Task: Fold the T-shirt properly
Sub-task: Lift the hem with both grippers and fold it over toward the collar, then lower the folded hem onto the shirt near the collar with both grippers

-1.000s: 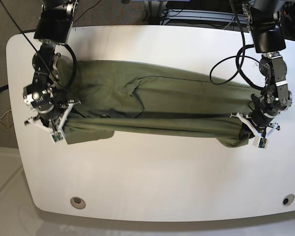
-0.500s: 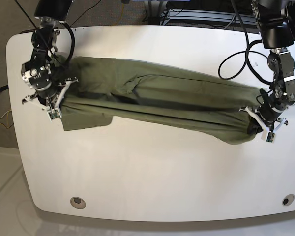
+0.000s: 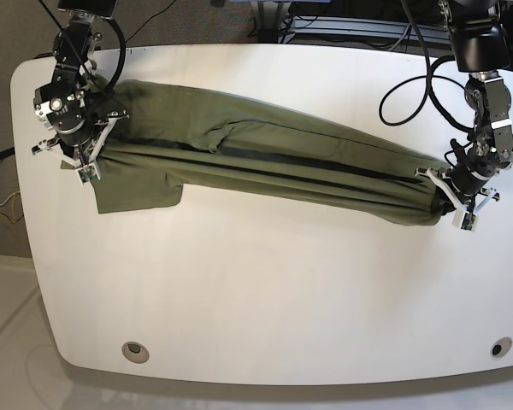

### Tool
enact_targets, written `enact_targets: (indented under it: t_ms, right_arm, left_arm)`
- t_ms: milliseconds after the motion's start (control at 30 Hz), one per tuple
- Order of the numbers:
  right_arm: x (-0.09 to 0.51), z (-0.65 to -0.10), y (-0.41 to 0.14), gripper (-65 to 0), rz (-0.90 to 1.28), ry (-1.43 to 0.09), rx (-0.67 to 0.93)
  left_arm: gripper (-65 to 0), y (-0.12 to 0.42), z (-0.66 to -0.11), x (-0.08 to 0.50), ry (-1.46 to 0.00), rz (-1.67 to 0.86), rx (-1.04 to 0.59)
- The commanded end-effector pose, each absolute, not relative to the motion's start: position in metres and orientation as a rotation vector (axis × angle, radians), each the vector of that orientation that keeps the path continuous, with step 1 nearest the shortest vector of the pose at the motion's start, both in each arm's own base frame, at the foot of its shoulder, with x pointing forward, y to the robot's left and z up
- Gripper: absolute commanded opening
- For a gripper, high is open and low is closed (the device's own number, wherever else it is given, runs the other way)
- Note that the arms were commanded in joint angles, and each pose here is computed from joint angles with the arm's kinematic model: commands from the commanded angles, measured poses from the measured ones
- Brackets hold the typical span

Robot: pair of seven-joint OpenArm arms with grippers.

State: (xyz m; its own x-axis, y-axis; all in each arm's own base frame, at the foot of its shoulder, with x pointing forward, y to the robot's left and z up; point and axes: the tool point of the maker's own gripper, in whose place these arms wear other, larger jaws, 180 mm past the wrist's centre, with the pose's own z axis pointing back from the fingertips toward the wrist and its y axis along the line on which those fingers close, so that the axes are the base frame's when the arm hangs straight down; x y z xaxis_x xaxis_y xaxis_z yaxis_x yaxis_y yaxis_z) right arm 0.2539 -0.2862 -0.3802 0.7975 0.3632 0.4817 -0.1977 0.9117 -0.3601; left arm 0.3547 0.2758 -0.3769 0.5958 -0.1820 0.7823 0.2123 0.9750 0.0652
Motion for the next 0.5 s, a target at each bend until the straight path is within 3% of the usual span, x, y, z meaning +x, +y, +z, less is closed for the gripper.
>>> enact_targets:
  t_ms: [0, 467]
  right_arm:
    - [0.251, -0.374, -0.3, -65.0, 0.295, -0.562, -0.361]
    - [0.233, -0.401, -0.289, -65.0, 0.271, -0.502, -0.305]
  left_arm:
    - [-65.0, 0.291, -0.36, 0.363, -0.946, -0.221, 0.014]
    - [-65.0, 0.292, -0.389, 0.335, -0.873, -0.178, 0.02]
